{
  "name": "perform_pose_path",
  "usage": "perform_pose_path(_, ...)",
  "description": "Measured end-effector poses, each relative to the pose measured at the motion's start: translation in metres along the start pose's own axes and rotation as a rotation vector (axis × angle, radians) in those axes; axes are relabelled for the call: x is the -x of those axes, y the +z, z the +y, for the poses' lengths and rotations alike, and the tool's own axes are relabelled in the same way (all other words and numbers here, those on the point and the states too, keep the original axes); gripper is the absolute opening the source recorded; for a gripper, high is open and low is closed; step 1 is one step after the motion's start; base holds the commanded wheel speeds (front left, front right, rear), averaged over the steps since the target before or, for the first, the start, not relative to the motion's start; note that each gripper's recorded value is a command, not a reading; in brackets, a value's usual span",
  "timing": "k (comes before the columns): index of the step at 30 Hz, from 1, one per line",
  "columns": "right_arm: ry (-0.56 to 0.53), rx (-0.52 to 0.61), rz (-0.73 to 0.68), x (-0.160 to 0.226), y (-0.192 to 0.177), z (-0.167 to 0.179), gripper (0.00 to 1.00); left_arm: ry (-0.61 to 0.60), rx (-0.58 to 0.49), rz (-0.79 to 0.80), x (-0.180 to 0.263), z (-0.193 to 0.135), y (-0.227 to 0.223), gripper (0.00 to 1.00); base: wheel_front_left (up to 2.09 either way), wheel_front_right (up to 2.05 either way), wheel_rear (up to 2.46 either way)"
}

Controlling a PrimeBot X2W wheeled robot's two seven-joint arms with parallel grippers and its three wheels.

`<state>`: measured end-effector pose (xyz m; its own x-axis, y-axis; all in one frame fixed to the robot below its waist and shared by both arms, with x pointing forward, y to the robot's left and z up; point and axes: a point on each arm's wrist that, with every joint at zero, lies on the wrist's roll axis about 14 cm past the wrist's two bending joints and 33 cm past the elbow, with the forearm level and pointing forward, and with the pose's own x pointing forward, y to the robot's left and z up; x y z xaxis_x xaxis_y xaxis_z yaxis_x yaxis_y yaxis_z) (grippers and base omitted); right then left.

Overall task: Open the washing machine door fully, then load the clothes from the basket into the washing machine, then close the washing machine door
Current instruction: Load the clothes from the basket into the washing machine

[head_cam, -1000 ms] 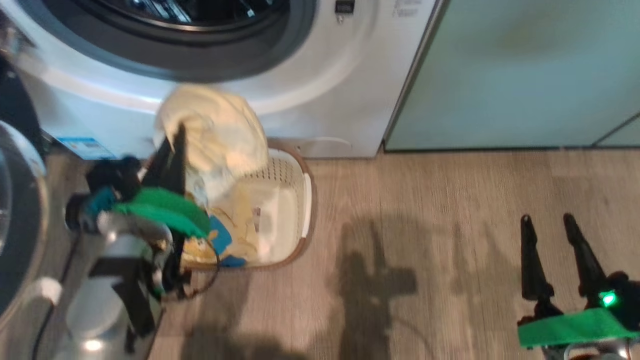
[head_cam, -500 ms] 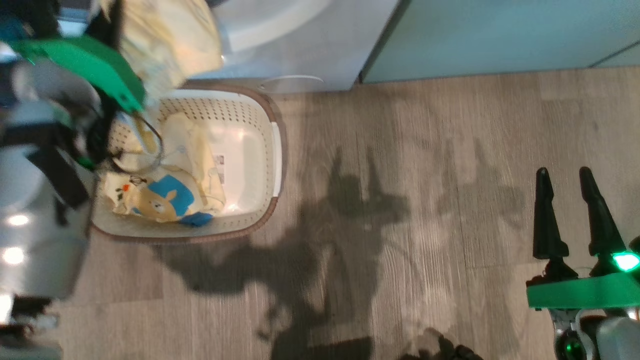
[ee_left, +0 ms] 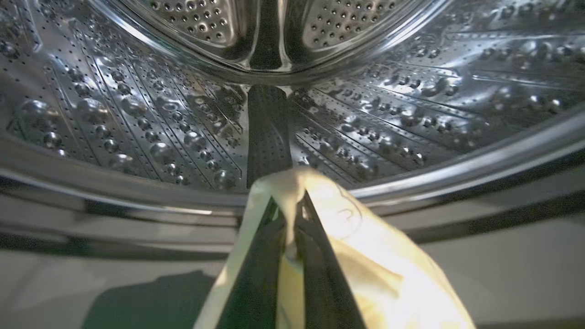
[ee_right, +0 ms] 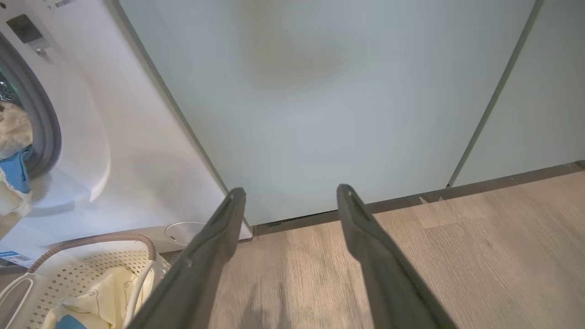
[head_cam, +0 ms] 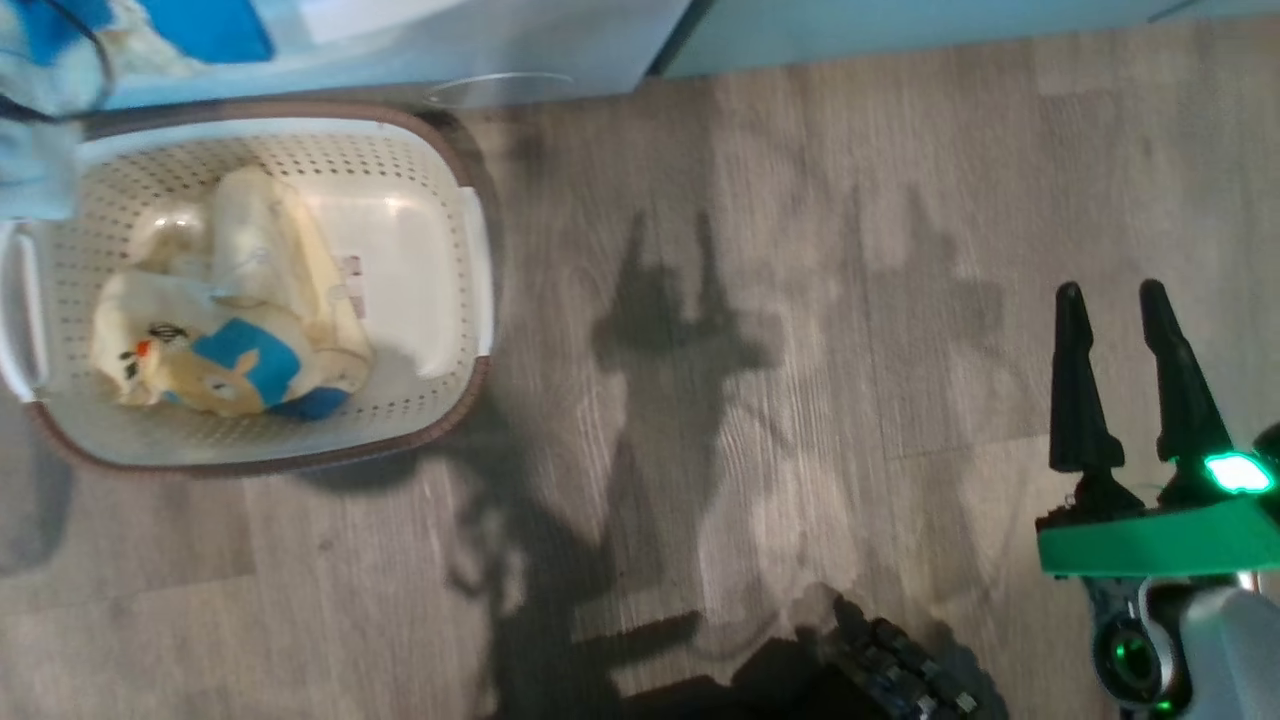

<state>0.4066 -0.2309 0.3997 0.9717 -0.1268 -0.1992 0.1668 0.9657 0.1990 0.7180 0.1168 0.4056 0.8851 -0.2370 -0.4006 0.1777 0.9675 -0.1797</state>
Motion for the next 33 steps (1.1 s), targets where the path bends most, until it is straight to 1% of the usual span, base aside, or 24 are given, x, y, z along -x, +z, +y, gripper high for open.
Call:
perform_pose_path(4, -0.014, 0.002, 0.002, -0.001, 0.000, -0.004, 1.00, 0.023, -0.013, -0.064, -0.015, 0.004, 0.013, 0.00, 0.00, 0.00, 0.00)
perform_pose_path(8, -0.041, 0.004, 0.010, 0.004, 0.000, -0.012, 1.00, 0.032, -0.037, -0.214, -0.025, 0.002, 0.039, 0.00, 0.00, 0.00, 0.00)
perform_pose_path(13, -0.064, 0.009, 0.014, 0.009, 0.001, -0.018, 1.00, 0.045, -0.037, -0.405, -0.028, 0.000, 0.081, 0.00, 0.00, 0.00, 0.00)
perform_pose_path(15, -0.069, 0.007, 0.013, 0.010, 0.002, -0.020, 1.00, 0.049, -0.043, -0.433, -0.028, 0.001, 0.088, 0.00, 0.00, 0.00, 0.00)
perform_pose_path(21, -0.080, 0.013, 0.018, 0.011, 0.001, -0.023, 1.00, 0.054, -0.083, -0.590, -0.023, 0.001, 0.121, 0.00, 0.00, 0.00, 0.00)
perform_pose_path(24, -0.076, 0.007, 0.022, 0.010, -0.001, -0.022, 1.00, 0.049, -0.093, -0.525, -0.031, 0.002, 0.111, 0.00, 0.00, 0.00, 0.00)
perform_pose_path(29, -0.069, 0.001, 0.034, 0.008, -0.006, -0.019, 1.00, 0.085, -0.066, -0.326, -0.052, 0.015, 0.060, 0.00, 0.00, 0.00, 0.00)
perform_pose_path(30, -0.068, 0.001, 0.035, 0.008, -0.006, -0.019, 1.00, 0.087, -0.060, -0.311, -0.054, 0.017, 0.055, 0.25, 0.00, 0.00, 0.00)
perform_pose_path(31, -0.068, 0.002, 0.036, 0.007, -0.007, -0.019, 1.00, 0.089, -0.057, -0.300, -0.055, 0.017, 0.051, 0.54, 0.00, 0.00, 0.00)
perform_pose_path(32, -0.067, 0.003, 0.035, 0.006, -0.007, -0.019, 1.00, 0.090, -0.056, -0.289, -0.056, 0.018, 0.048, 1.00, 0.00, 0.00, 0.00)
perform_pose_path(33, -0.064, 0.004, 0.033, 0.005, -0.006, -0.019, 1.00, 0.090, -0.056, -0.283, -0.057, 0.018, 0.045, 1.00, 0.00, 0.00, 0.00)
